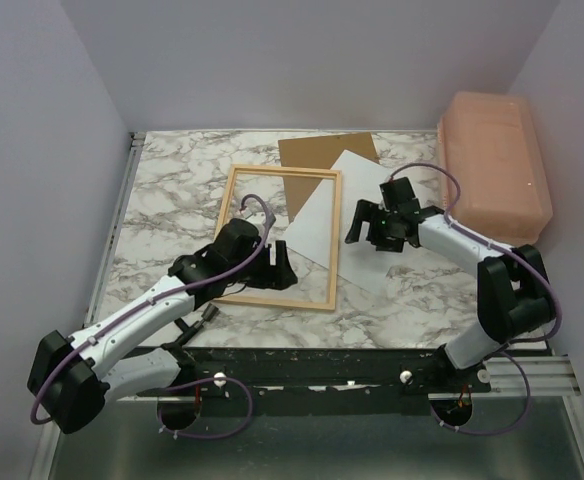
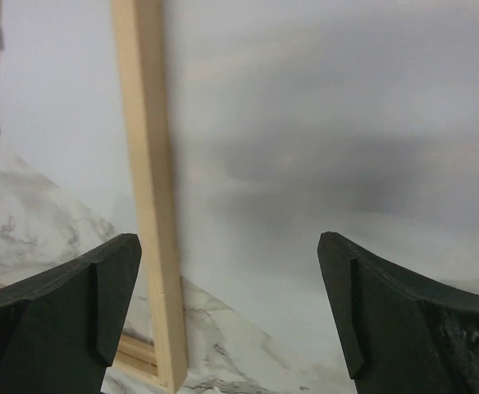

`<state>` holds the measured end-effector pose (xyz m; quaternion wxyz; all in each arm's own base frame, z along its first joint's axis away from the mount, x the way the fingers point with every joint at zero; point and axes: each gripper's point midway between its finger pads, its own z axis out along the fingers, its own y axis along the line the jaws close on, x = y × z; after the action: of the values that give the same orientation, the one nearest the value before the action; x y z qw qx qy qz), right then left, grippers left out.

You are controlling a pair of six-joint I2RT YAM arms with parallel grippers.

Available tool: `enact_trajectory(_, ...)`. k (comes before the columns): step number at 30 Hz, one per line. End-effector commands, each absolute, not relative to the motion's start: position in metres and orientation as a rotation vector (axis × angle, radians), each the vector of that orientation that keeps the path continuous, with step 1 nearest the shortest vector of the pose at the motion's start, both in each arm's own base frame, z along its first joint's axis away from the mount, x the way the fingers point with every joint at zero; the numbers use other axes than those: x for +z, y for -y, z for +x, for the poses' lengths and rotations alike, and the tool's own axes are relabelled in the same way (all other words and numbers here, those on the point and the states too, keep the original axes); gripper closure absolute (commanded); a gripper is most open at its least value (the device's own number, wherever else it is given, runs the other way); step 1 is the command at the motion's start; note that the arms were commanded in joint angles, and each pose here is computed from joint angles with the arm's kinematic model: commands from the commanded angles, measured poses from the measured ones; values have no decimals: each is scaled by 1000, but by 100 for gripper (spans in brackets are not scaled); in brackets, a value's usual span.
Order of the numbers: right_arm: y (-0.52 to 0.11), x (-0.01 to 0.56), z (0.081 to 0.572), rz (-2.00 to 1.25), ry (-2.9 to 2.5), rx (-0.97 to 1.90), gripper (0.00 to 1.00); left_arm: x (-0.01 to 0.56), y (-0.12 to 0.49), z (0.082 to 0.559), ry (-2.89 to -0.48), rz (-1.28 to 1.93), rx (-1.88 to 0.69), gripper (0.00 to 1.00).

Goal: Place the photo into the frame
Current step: Move the photo frame to the center of the board.

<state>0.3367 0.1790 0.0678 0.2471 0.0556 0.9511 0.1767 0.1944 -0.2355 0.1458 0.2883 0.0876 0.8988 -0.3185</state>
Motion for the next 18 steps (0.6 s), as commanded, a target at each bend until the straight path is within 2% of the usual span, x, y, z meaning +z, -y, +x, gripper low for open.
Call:
enact_trajectory(1, -133, 64, 329, 305, -2587, 408, 1, 162, 253, 205, -2359, 221, -836, 27)
enact_trajectory(8, -82, 52, 323, 495, -2577, 335, 1, 159, 280, 198, -2391, 252, -829, 27)
enact_trajectory(18, -77, 32, 325, 619, -2538, 360, 4, 164, 305, 189, -2402, 293, -834, 27)
